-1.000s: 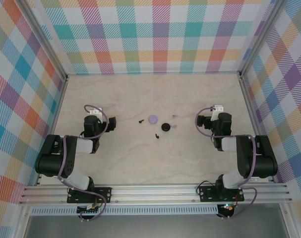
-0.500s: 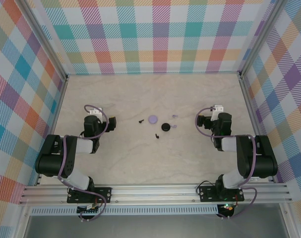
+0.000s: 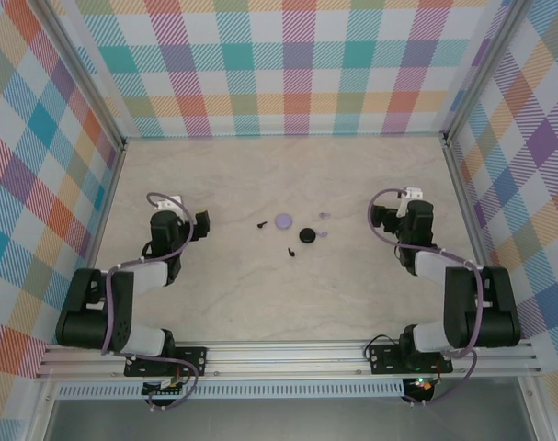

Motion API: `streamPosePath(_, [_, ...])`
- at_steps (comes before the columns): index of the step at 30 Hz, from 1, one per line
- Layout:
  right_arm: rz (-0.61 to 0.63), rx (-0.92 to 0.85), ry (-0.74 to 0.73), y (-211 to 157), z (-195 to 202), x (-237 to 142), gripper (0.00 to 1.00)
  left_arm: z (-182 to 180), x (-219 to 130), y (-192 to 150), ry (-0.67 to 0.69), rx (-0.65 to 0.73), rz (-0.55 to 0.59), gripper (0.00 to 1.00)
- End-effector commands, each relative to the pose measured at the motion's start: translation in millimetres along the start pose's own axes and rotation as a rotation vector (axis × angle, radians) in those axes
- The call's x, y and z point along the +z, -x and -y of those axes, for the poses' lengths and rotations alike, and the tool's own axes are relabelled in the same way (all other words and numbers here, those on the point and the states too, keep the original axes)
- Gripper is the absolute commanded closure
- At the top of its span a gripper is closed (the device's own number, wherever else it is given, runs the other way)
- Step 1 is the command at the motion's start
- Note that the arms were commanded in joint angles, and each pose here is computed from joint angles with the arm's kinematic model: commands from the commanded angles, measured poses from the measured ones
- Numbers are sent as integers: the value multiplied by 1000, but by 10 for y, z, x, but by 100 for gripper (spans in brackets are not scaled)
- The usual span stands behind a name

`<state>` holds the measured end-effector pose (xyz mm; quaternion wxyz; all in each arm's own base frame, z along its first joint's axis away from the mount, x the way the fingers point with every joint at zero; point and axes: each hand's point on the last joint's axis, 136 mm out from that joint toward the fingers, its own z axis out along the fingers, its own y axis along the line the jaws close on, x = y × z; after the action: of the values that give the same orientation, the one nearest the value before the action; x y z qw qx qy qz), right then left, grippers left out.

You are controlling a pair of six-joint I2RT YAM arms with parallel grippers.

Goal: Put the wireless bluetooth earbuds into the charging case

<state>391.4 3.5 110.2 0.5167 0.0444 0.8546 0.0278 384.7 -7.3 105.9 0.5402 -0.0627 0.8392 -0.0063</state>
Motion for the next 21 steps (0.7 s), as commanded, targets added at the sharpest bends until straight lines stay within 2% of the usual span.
streamPosePath(1, [-94, 81, -23, 84, 14, -156, 0, -95, -131, 171, 46, -99, -38, 0])
streamPosePath(5, [-196, 165, 41, 147, -138, -319, 0, 38, -296, 308, -2, -216, -140, 0])
streamPosePath(9, [-323, 201, 255, 138, -539, -398, 0, 322, -424, 324, -129, -297, -252, 0])
streamPosePath(14, [-481, 185, 444, 78, -970, -431, 0, 769, -570, 157, -267, -385, -408, 3])
streamPosePath(21, [-593, 74, 623, 12, -1621, -416, 4, 1282, -651, -102, -305, -530, -539, 9])
